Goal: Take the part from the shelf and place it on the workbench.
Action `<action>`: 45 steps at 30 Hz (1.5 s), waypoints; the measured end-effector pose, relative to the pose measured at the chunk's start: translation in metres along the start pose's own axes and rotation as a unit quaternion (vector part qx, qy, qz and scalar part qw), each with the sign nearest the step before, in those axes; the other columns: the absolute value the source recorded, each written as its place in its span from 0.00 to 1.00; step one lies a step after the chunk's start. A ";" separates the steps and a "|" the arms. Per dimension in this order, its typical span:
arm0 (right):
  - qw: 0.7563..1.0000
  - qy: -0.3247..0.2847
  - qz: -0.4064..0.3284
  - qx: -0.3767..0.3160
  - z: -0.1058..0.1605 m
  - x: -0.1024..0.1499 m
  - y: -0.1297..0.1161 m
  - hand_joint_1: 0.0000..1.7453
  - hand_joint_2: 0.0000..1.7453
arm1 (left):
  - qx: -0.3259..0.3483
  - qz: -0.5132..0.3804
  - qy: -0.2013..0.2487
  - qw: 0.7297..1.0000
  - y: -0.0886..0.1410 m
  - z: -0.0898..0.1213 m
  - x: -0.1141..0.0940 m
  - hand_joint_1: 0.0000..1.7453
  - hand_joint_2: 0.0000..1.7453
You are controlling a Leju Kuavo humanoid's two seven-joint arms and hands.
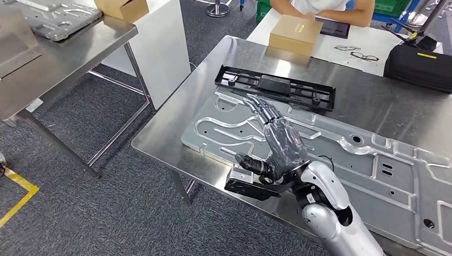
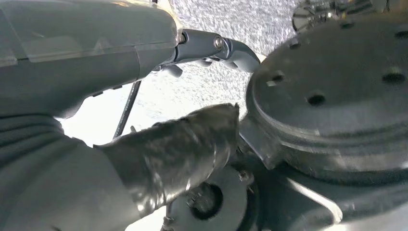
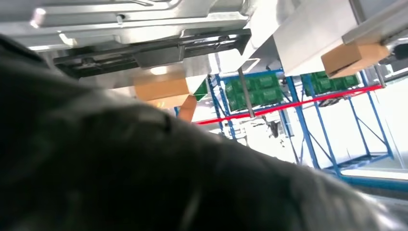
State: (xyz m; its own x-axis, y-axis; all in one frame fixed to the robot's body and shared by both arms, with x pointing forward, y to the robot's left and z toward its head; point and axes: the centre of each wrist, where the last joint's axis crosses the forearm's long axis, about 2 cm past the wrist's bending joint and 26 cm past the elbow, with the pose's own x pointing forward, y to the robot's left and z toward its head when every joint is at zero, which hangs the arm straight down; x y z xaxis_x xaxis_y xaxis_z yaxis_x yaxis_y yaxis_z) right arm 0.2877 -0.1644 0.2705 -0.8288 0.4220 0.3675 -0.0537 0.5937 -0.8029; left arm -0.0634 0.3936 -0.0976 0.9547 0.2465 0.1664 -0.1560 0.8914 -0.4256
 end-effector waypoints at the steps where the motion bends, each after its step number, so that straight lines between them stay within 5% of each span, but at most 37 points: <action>1: 1.000 -0.003 -0.001 -0.001 0.001 0.001 0.000 0.00 0.00 | 0.004 0.001 -0.001 1.000 0.001 0.000 -0.001 0.00 1.00; 10: 0.997 -0.034 -0.071 0.024 0.023 0.021 0.025 0.00 0.00 | 0.014 0.007 -0.002 1.000 0.001 0.001 -0.003 0.00 1.00; 14: 0.994 -0.051 -0.081 0.042 0.038 0.027 0.040 0.00 1.00 | 0.012 0.012 0.000 1.000 0.001 0.003 -0.008 0.00 1.00; 15: 0.995 -0.056 -0.072 0.047 0.044 0.026 0.045 0.00 1.00 | 0.011 0.012 0.001 1.000 0.001 0.003 -0.008 0.00 1.00; 19: 0.995 -0.060 -0.037 0.071 0.080 0.022 0.073 0.00 0.00 | 0.008 0.012 0.013 1.000 0.000 0.002 -0.010 0.00 1.00; 23: 0.992 -0.031 -0.059 0.112 0.118 0.021 0.104 0.00 1.00 | 0.010 0.015 0.026 0.999 -0.002 0.003 -0.016 0.00 1.00; 36: 0.975 0.105 -0.089 0.176 0.180 0.016 0.140 0.00 1.00 | 0.040 0.020 0.021 0.999 -0.005 0.002 -0.025 0.00 1.00; 42: 0.933 0.310 -0.110 0.145 0.233 0.000 0.157 0.00 1.00 | 0.051 0.027 0.025 0.998 -0.012 -0.001 -0.032 0.00 1.00; 45: 0.885 0.409 -0.138 0.171 0.276 -0.019 0.171 0.00 1.00 | 0.049 0.029 0.033 0.998 -0.015 -0.002 -0.036 0.00 1.00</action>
State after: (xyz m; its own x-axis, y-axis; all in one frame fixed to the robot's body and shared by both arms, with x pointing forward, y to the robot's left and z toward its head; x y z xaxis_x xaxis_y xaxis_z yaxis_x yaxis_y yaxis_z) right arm 0.1403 -0.2598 -0.0033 -0.0837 0.7316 0.6766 -0.4734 0.5683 -0.6730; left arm -0.0951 0.3710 -0.0991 0.9574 0.2765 0.0831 -0.2329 0.9097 -0.3437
